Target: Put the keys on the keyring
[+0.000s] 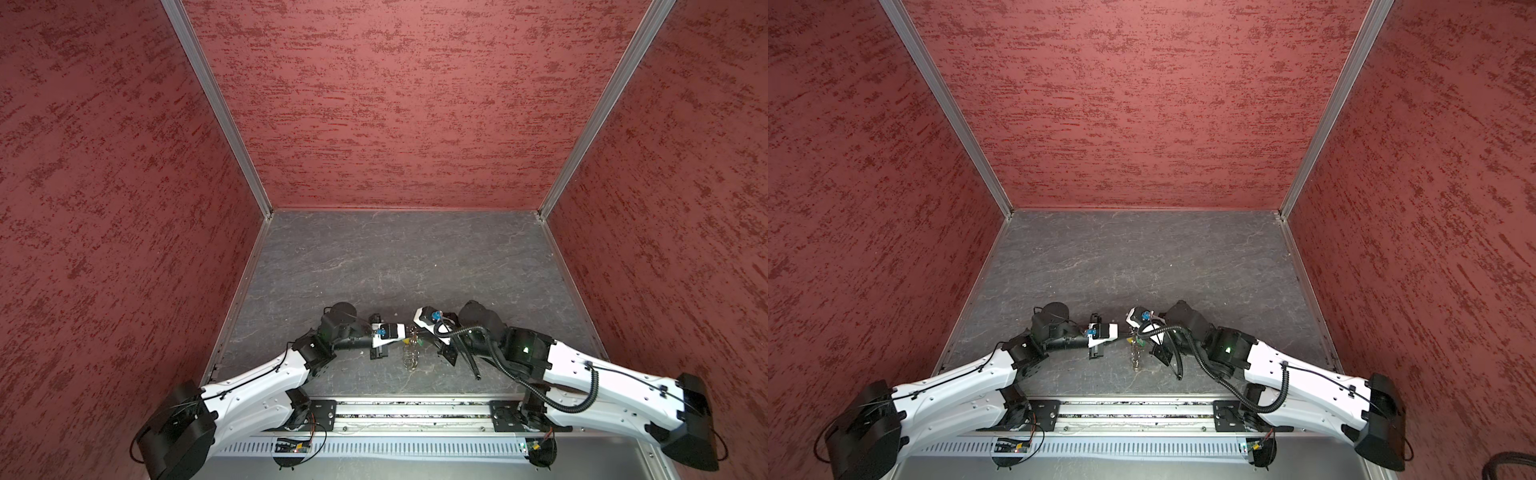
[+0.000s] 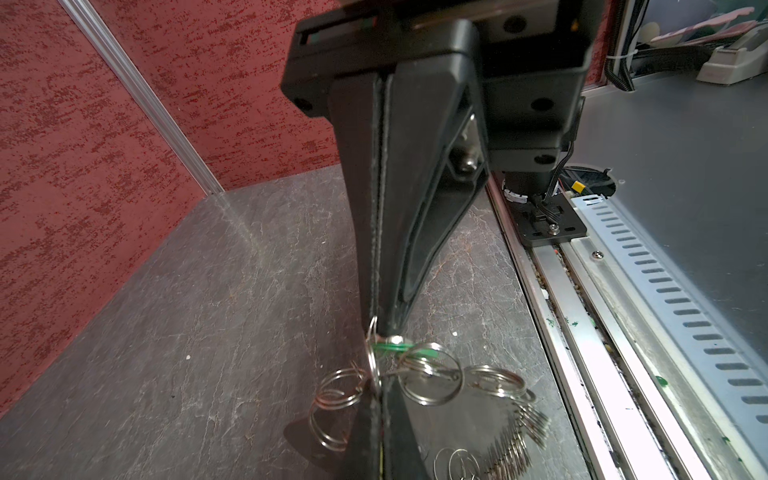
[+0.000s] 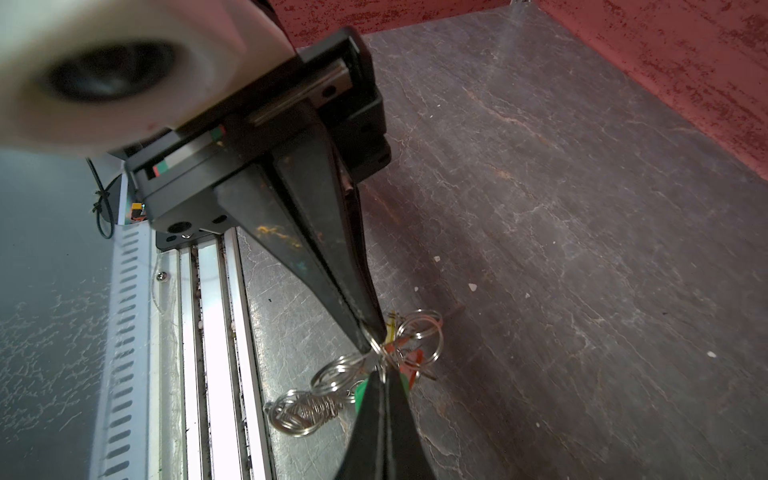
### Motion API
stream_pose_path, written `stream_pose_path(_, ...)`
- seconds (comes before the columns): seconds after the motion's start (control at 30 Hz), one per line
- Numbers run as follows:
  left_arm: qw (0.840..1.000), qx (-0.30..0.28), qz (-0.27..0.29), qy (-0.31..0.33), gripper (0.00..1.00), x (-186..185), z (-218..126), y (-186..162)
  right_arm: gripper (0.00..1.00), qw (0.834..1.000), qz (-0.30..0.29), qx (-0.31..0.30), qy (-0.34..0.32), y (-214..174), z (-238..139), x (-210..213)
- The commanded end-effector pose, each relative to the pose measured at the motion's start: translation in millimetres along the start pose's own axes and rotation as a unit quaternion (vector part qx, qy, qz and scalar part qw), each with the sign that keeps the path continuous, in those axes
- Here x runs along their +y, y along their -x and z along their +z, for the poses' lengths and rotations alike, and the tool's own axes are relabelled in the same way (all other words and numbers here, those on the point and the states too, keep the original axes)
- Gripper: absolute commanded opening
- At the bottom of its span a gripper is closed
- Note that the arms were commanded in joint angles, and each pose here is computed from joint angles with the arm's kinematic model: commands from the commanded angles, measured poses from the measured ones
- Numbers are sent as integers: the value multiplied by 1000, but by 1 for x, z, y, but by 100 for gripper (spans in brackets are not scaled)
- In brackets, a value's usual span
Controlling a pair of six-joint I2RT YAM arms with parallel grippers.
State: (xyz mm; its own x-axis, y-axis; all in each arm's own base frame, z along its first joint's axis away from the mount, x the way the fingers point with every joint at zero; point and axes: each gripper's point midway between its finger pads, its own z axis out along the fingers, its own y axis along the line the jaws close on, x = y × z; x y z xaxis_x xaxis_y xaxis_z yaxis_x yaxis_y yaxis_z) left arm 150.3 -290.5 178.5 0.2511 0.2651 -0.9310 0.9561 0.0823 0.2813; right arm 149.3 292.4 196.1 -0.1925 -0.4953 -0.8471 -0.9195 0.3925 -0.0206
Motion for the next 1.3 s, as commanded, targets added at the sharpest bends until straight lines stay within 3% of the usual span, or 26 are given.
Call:
stream_pose_path(0.0, 999, 4, 0, -49, 0, -21, 3, -2, 0, 998, -2, -46, -45, 30, -8, -17)
stream_pose_path(0.53, 999, 11, 7, -50, 0, -25, 4, -1, 0, 998, -11, -52, -35, 40, -11, -11)
stream_pose_path(0.8, 999, 13, 8, -52, 0, -27, 4, -1, 0, 996, -16, -68, -61, 51, -20, -18)
stream_pose_path(1.03, 998, 19, 3, -52, 0, -25, 5, -2, 0, 997, -43, -54, -31, 44, -12, -3)
stream_pose_path(1.27, 998, 32, -5, -50, 0, -23, 8, -7, 0, 995, -58, -69, -46, 53, -17, -5)
